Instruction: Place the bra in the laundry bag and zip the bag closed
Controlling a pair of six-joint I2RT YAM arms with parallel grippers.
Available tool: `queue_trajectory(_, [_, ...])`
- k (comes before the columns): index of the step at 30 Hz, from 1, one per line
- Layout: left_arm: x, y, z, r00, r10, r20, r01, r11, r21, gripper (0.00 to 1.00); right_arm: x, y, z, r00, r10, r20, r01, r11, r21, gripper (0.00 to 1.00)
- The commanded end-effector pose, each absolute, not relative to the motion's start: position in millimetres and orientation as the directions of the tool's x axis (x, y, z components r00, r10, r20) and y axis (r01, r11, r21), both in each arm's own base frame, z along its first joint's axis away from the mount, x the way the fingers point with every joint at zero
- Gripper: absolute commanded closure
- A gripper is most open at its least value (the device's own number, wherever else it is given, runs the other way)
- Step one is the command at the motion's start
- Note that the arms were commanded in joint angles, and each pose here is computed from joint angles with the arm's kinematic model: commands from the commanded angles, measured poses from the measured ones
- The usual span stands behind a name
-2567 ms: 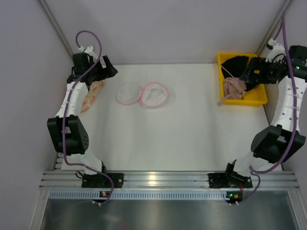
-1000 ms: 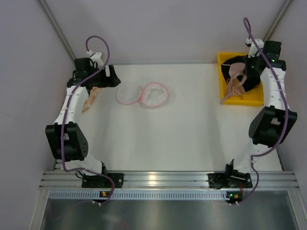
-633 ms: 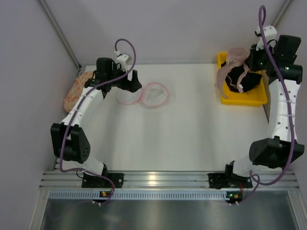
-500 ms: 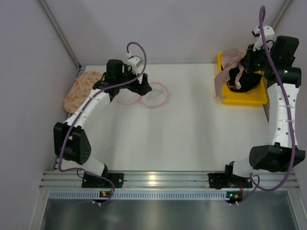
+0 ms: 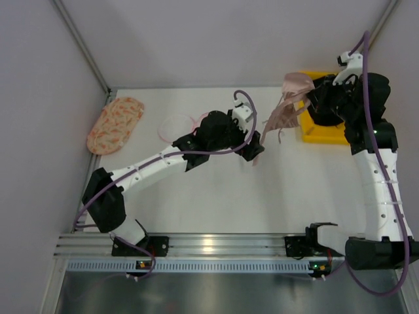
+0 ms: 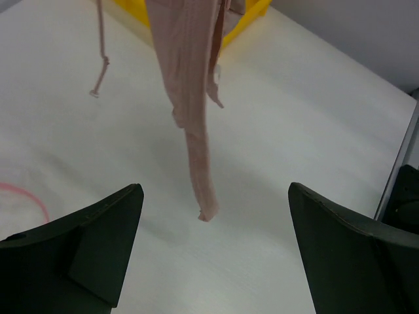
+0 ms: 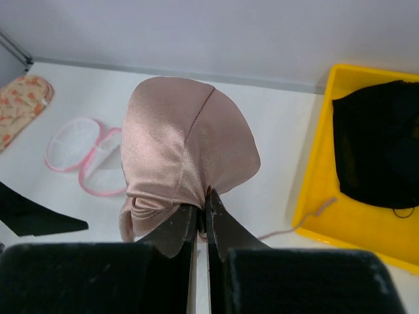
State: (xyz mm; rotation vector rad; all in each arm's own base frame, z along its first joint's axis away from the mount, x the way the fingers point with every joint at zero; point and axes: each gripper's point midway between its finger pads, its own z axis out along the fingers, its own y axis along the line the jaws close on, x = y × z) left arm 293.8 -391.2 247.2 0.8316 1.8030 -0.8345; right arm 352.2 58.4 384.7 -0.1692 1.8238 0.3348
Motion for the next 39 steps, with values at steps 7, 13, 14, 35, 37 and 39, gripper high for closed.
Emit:
queue_trajectory(7, [344.4, -426.0, 270.0, -0.238, 0.0, -0.971, 0.709, 0.684, -0.173, 0.02, 354.5, 75.7, 423.2, -0.154, 0.221, -0.963, -0.242, 0.937, 0.253, 1.0])
queue_trajectory(13, [387.2, -437.6, 262.3, -0.219, -0.053, -0.974, 0.641, 0.745, -0.185, 0.02, 349.3, 75.2, 426.8, -0.158, 0.259, -0.953, -0.225, 0.93, 0.29, 1.0])
queue_trajectory(14, [390.3, -441.2, 257.7, -0.239, -0.068, -0.969, 0.644, 0.736, -0.211, 0.02, 349.1, 72.9, 426.8, -0.156, 0.267, -0.951, -0.21, 0.932, 0.296, 1.0])
queue_trajectory(35, [398.7, -371.7, 283.3, -0.14, 0.071, -0.988, 0.672, 0.74, -0.042, 1.0, 317.4, 50.3, 401.8, -0.21, -0.063, -0.976, -0.225, 0.974, -0.015, 1.0])
queue_trajectory(37, [381.4, -355.9, 288.8, -0.107, 0.138, -0.985, 0.709, 0.705, 0.022, 1.0, 313.4, 48.5, 389.1, -0.254, -0.143, -0.957, -0.256, 0.964, -0.076, 1.0])
queue_trajectory(39, [363.8, -346.4, 287.2, -0.094, 0.201, -0.975, 0.751, 0.657, 0.063, 1.0, 304.1, 49.8, 369.0, -0.32, -0.262, -0.911, -0.339, 0.929, -0.148, 1.0])
